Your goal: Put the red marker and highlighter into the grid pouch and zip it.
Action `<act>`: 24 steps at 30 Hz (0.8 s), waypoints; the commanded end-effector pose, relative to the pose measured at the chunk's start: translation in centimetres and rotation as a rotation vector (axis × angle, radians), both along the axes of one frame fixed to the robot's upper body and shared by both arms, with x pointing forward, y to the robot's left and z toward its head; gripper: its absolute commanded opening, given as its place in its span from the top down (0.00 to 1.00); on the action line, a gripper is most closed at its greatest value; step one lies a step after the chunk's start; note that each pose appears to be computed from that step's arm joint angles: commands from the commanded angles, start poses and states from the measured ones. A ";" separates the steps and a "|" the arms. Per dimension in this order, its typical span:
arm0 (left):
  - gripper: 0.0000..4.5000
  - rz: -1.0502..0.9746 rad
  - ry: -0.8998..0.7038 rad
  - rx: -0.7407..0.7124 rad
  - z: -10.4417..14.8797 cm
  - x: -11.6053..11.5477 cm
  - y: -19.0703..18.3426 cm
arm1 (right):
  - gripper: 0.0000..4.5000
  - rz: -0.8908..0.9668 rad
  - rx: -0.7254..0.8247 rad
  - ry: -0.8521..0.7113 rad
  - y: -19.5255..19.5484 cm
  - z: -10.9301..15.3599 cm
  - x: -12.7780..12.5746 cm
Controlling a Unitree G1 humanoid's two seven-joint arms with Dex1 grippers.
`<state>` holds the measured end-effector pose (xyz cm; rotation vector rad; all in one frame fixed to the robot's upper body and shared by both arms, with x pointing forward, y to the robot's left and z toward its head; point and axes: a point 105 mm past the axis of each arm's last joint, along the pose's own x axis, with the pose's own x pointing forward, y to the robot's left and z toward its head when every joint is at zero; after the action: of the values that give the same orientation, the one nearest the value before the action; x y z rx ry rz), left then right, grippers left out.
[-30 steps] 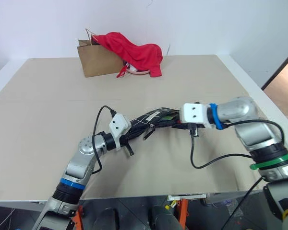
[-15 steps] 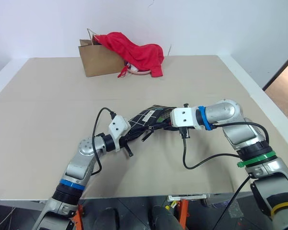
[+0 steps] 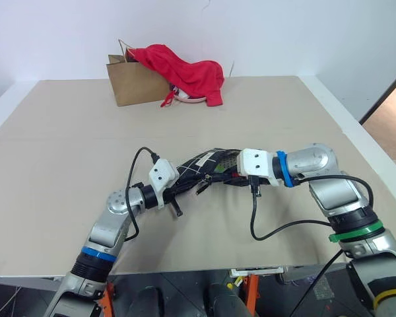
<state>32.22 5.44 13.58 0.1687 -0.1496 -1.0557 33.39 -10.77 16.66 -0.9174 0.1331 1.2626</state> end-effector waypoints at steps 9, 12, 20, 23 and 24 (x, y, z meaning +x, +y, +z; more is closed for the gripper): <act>1.00 -0.012 -0.038 -0.039 1.1 -0.3 -0.9 | 0.87 0.111 0.069 -0.116 0.8 4.4 -0.6; 1.00 -0.010 -0.036 -0.038 1.0 -0.3 -0.9 | 0.87 0.070 0.053 -0.153 -0.9 5.6 0.0; 1.00 -0.010 -0.032 -0.033 0.9 -0.3 -0.8 | 0.87 0.012 0.043 -0.202 -3.6 8.2 0.1; 1.00 -0.012 -0.029 -0.031 0.8 -0.4 -0.8 | 0.87 -0.044 0.003 -0.220 -5.1 8.5 0.7; 1.00 -0.013 -0.028 -0.030 0.7 -0.4 -0.8 | 0.87 -0.065 -0.007 -0.232 -5.6 8.5 1.1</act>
<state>31.99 4.65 14.22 0.1470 -0.1871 -1.0566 34.26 -15.51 22.94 -1.0144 0.0492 1.1514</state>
